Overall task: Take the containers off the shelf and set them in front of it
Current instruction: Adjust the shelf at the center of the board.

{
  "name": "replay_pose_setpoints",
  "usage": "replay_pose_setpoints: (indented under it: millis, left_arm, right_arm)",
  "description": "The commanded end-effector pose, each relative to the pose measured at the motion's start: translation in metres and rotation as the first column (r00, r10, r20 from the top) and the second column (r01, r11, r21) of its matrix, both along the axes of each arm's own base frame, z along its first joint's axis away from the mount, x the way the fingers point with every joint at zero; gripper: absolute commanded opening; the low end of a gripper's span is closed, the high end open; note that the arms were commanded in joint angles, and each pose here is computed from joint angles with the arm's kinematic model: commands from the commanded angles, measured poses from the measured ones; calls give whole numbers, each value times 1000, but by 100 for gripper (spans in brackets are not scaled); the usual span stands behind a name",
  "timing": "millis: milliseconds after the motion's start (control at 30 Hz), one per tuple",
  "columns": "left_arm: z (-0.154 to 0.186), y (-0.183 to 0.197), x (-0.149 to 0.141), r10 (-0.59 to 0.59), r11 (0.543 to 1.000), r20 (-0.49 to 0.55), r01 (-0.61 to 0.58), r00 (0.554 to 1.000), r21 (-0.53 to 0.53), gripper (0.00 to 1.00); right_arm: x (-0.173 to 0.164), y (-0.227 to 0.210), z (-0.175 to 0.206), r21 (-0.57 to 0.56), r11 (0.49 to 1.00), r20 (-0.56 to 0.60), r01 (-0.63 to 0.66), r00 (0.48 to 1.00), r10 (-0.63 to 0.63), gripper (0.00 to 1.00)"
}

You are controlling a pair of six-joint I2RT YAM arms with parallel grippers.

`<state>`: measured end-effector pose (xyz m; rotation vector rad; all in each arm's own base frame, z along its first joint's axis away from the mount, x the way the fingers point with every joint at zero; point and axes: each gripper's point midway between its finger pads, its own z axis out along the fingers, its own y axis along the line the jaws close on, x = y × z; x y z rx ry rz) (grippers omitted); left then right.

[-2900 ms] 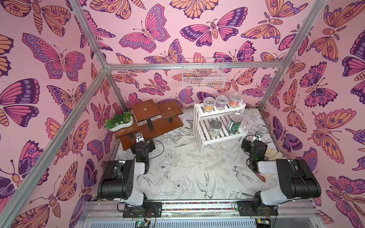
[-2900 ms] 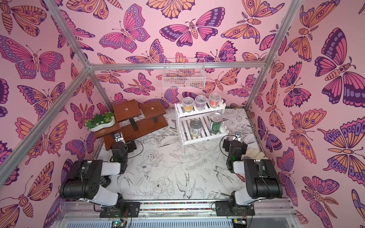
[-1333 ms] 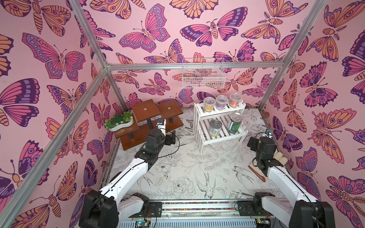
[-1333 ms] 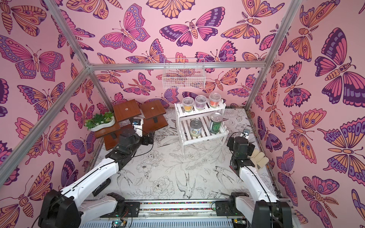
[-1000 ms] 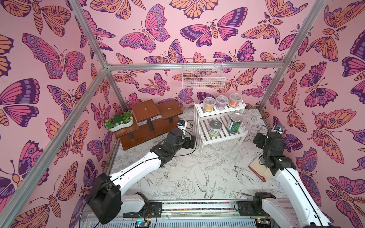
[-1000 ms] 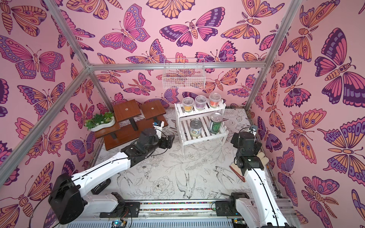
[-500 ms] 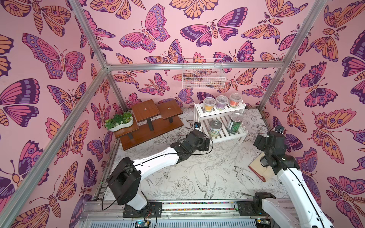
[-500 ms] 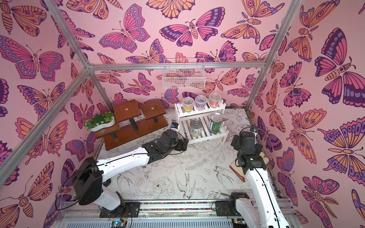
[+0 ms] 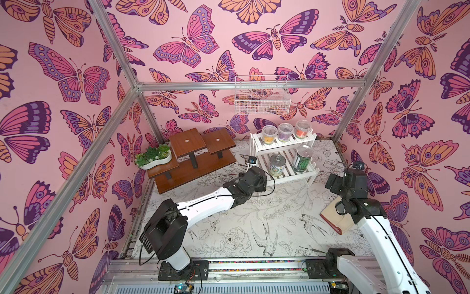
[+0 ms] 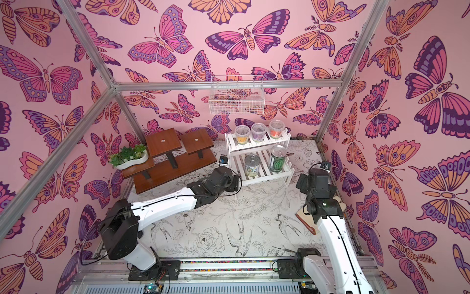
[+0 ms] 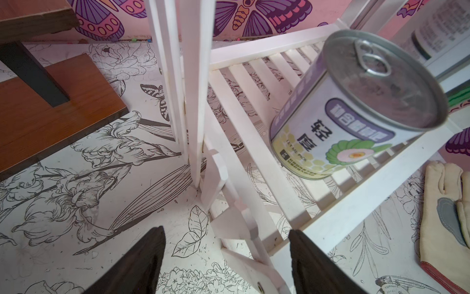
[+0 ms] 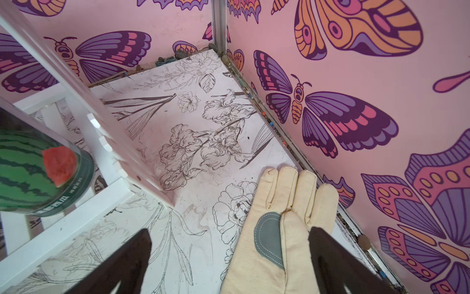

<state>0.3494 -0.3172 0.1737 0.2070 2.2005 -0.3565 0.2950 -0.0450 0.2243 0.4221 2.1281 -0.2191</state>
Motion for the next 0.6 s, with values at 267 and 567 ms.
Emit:
replay_pose_setpoints:
  millis: [267, 567]
  left_arm:
    - [-21, 23, 6, 81, 995, -57, -78, 995, 54, 73]
    - [-26, 49, 9, 120, 991, -65, -115, 991, 75, 70]
  right_arm:
    - [12, 19, 9, 35, 993, -25, -108, 994, 109, 99]
    - [26, 40, -6, 102, 972, -86, -210, 972, 219, 99]
